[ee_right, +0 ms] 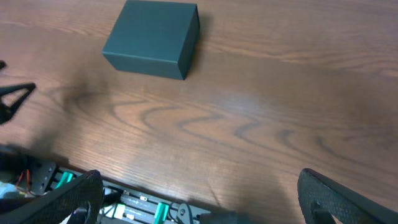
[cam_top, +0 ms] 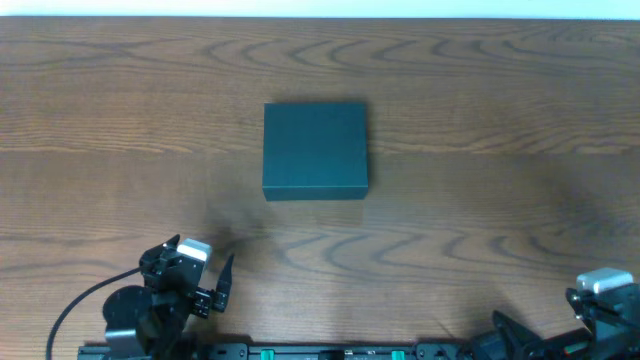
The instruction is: Pack container
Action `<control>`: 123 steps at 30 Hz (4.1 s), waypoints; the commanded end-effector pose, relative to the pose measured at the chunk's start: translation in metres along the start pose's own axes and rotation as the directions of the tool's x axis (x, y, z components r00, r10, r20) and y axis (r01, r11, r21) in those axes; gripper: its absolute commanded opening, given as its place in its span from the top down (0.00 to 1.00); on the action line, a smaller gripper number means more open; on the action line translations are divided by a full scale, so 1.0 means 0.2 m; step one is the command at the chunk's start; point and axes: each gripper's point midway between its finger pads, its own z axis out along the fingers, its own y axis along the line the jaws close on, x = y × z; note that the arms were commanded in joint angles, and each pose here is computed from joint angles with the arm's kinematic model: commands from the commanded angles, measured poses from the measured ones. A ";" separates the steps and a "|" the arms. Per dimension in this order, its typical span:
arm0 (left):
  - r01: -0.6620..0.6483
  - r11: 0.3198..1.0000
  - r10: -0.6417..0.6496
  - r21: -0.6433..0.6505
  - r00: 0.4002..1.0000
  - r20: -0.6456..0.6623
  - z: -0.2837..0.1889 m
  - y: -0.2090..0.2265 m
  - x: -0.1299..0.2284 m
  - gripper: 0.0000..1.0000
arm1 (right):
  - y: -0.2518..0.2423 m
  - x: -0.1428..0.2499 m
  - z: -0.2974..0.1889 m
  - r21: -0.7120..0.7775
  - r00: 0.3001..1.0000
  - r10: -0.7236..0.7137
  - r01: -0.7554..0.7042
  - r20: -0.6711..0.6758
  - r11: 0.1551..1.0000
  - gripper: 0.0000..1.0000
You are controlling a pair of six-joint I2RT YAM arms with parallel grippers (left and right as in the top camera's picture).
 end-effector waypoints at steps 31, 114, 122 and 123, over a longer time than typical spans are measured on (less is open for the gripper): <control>0.104 0.993 -0.099 0.048 0.990 -0.099 0.18 -0.04 0.26 0.05 | -0.14 -0.16 -0.02 0.169 0.991 0.007 -0.030 0.136 0.985 0.01; 0.104 0.993 -0.099 0.048 0.990 -0.099 0.18 -0.04 0.26 0.04 | -0.42 0.11 1.19 0.332 0.777 -0.253 0.061 0.576 0.941 0.01; 0.104 0.993 -0.099 0.048 0.990 -0.099 0.18 -0.04 0.26 0.05 | -0.42 0.11 1.19 0.332 0.777 -0.253 0.061 0.576 0.941 0.01; 0.104 0.993 -0.099 0.048 0.990 -0.099 0.18 -0.04 0.26 0.05 | -0.42 0.11 1.19 0.333 0.777 -0.254 0.061 0.576 0.941 0.01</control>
